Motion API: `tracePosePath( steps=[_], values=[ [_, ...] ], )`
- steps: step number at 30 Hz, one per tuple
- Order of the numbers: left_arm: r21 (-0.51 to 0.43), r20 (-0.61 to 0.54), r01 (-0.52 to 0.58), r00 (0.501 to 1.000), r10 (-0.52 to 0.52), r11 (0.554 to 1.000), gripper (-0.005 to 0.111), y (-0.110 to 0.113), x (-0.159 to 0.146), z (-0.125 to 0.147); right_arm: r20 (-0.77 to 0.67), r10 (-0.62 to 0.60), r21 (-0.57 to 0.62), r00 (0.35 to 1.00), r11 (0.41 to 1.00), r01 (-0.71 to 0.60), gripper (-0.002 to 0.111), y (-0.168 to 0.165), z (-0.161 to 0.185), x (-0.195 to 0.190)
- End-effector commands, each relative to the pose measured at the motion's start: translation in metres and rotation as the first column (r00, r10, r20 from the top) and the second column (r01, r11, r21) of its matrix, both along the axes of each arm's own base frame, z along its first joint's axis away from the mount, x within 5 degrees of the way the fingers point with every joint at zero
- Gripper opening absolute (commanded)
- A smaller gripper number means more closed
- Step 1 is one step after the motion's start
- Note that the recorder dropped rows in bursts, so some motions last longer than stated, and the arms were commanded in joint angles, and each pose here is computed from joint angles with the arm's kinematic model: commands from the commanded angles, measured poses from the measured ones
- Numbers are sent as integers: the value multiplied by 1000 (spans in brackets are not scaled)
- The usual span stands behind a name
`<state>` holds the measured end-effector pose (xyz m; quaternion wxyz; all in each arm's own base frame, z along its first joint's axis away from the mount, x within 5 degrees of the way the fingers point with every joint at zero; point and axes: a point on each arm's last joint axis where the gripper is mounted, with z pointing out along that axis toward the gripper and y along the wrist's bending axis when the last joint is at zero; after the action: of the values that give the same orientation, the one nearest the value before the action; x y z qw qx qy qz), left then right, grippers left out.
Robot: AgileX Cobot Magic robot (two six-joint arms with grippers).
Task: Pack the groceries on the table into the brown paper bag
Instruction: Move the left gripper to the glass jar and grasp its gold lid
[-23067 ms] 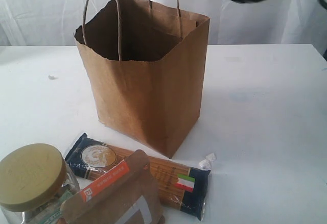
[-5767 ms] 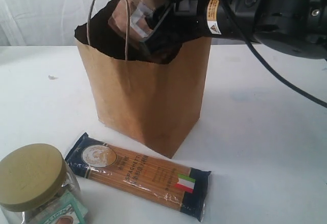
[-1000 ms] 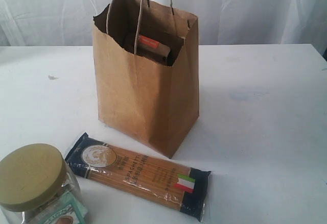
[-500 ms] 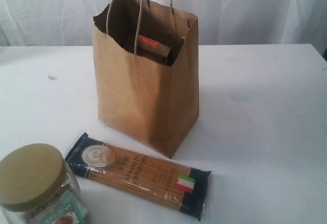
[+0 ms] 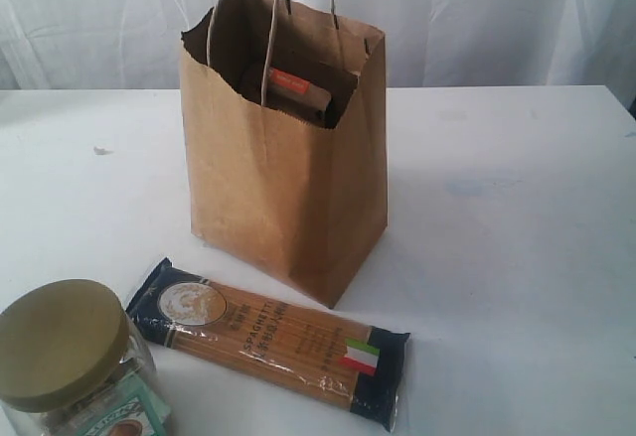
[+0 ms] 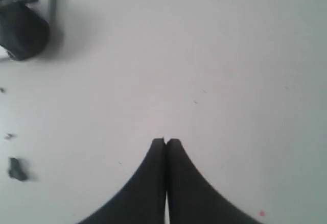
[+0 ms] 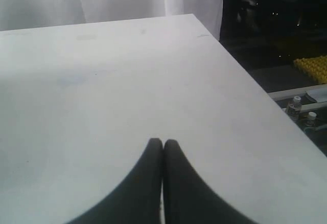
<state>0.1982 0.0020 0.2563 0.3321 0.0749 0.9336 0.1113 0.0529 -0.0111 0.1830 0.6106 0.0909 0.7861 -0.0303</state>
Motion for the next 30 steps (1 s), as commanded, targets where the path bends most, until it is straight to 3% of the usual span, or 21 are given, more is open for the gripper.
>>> tracePosePath(
  steps=[1, 4, 6, 7, 9, 10, 11, 13, 14, 15, 16, 20, 24, 27, 30],
  values=[
    [-119, -212, 185, 955, -207, 975, 0, -29, 2, 36, 6, -9, 2, 1000, 1000, 9, 0, 0, 0, 0],
    [-141, -352, 326, 866, -355, 935, 0, -50, -3, 94, 6, -9, 2, 1000, 1000, 9, 0, 0, 0, 0],
    [-179, -341, 445, 809, -479, 878, 0, -65, -11, 121, 6, -9, 2, 1000, 1000, 9, 0, 0, 0, 0],
    [-185, -316, 487, 793, -521, 854, 0, -70, -12, 128, 6, -9, 2, 1000, 1000, 9, 0, 0, 0, 0],
    [-199, -308, 613, 701, -643, 764, 5, -82, -14, 126, 6, -9, 2, 1000, 1000, 9, 0, 0, 0, 0],
    [-222, -322, 652, 653, -685, 725, 13, -86, -13, 118, 6, -9, 2, 1000, 1000, 9, 0, 0, 0, 0],
    [-273, -328, 708, 568, -755, 651, 28, -95, -14, 105, 6, -9, 2, 1000, 1000, 9, 0, 0, 0, 0],
    [-310, -267, 828, 396, -878, 468, 62, -110, -17, 84, 6, -9, 2, 1000, 1000, 9, 0, 0, 0, 0],
    [-295, -252, 867, 335, -908, 402, 80, -113, -18, 75, 6, -9, 2, 1000, 1000, 9, 0, 0, 0, 0],
    [-266, -245, 893, 302, -921, 363, 100, -115, -17, 67, 6, -9, 2, 1000, 1000, 9, 0, 0, 0, 0],
    [-277, -248, 884, 313, -917, 376, 105, -115, -18, 64, 6, -9, 2, 1000, 1000, 9, 0, 0, 0, 0],
    [-322, -261, 841, 364, -894, 436, 105, -114, -20, 58, 6, -9, 2, 1000, 1000, 9, 0, 0, 0, 0],
    [-327, -244, 839, 370, -897, 435, 105, -115, -22, 62, 6, -9, 2, 1000, 1000, 9, 0, 0, 0, 0],
    [-227, -349, 860, 366, -863, 457, 105, -103, -19, 54, 6, -9, 2, 1000, 1000, 9, 0, 0, 0, 0],
    [-218, -373, 879, 326, -868, 424, 105, -101, -21, 44, 6, -9, 2, 1000, 1000, 9, 0, 0, 0, 0]
  ],
)
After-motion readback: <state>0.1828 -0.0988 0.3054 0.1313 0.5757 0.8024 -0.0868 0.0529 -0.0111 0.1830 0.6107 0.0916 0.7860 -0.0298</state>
